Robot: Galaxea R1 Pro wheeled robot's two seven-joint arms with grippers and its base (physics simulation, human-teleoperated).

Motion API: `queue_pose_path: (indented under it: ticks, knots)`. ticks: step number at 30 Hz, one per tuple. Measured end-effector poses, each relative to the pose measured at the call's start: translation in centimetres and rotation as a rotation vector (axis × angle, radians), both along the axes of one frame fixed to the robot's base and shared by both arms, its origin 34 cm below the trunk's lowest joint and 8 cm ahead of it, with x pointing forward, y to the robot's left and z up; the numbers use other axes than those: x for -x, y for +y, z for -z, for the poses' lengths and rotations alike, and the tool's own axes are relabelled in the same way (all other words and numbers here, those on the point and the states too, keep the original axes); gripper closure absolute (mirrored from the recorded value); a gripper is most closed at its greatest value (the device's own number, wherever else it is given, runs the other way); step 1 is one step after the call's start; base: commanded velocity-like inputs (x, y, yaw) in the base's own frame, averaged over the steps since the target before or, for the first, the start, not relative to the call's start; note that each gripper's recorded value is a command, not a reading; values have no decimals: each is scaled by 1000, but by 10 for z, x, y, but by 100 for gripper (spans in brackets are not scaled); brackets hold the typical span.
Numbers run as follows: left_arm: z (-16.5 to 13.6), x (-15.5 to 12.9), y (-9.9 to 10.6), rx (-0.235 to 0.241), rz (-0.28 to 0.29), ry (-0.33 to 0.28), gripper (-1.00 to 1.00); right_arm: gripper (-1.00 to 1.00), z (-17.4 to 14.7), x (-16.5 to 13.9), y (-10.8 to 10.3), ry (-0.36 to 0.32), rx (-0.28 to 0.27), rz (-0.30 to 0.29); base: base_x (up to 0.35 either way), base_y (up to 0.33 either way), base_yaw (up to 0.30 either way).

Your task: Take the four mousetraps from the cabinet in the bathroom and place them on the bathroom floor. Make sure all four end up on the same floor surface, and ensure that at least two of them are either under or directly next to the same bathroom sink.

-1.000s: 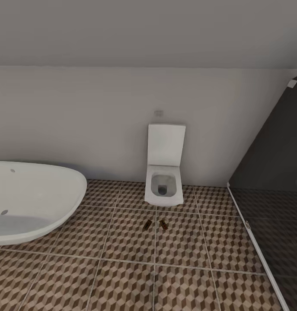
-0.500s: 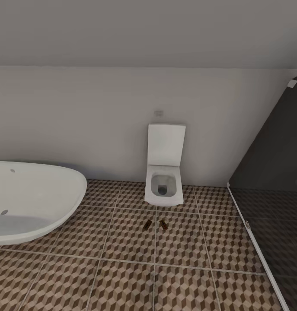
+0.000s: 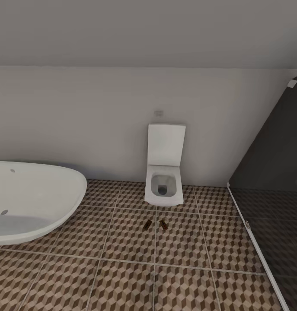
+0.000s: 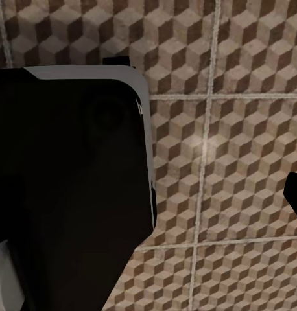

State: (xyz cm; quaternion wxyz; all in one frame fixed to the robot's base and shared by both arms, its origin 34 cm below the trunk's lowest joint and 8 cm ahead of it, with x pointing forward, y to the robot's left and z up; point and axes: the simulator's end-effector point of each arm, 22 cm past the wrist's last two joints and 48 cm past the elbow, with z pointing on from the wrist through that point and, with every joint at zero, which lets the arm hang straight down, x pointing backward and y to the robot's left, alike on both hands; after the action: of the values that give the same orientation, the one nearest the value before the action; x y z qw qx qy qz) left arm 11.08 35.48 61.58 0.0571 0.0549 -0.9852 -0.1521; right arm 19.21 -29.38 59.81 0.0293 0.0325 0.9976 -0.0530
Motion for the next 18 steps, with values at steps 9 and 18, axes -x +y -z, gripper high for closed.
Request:
queue_pose_path:
  ticks: [9, 18]
  knots:
    - [0, 0, 0, 0, 0, 0, -100, -100, 0, 0, 0, 0, 0, 0, 0, 0, 0]
    - [0, 0, 0, 0, 0, 0, -100, -100, 0, 0, 0, 0, 0, 0, 0, 0, 0]
